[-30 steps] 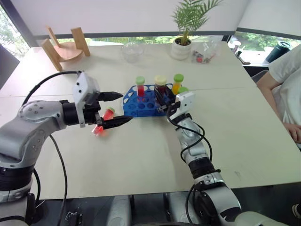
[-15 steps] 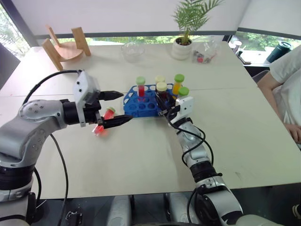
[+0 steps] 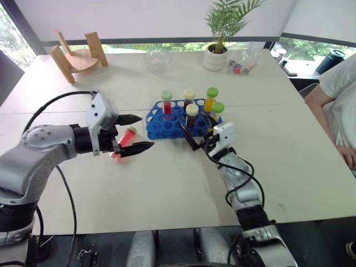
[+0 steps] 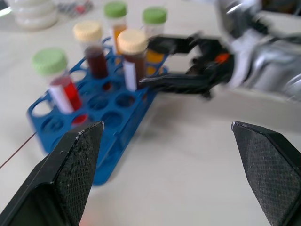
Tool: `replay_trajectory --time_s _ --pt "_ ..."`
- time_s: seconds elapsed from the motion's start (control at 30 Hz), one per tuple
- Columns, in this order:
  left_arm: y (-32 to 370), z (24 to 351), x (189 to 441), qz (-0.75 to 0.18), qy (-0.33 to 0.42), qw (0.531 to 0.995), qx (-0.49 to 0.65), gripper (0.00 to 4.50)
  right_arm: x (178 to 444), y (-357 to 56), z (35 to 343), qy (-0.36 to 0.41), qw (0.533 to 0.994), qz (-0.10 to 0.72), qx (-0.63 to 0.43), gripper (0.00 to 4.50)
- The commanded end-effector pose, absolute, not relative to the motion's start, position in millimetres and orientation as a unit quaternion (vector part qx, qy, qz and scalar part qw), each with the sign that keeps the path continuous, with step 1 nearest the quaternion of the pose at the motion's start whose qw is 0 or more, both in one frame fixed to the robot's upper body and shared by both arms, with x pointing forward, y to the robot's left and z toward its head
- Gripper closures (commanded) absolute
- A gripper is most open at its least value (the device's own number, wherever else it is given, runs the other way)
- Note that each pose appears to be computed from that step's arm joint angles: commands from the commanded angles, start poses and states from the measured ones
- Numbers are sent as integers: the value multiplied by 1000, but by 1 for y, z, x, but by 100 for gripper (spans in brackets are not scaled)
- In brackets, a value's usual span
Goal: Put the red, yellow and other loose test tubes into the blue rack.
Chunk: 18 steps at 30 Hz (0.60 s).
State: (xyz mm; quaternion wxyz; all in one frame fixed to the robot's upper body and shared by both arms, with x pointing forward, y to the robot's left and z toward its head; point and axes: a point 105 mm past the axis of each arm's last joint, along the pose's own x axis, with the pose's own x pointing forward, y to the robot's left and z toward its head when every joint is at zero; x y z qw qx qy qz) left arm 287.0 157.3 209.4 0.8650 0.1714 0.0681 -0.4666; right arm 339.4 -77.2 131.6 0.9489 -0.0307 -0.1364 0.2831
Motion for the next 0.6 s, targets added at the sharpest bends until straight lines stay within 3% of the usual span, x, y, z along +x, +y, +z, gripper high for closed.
replay_trajectory --time_s 0.03,0.2,0.37,0.6 --pt "176 210 303 -407 85 881 226 0 309 -74 148 -124 922 363 -43 5" --pt "201 200 331 -345 201 889 223 0 260 -89 170 -64 833 532 -136 5" --pt "208 181 349 -320 298 875 210 0 254 -108 202 -14 752 619 -227 5" --pt "212 159 371 -288 367 865 187 0 250 -118 236 72 703 685 -177 5"
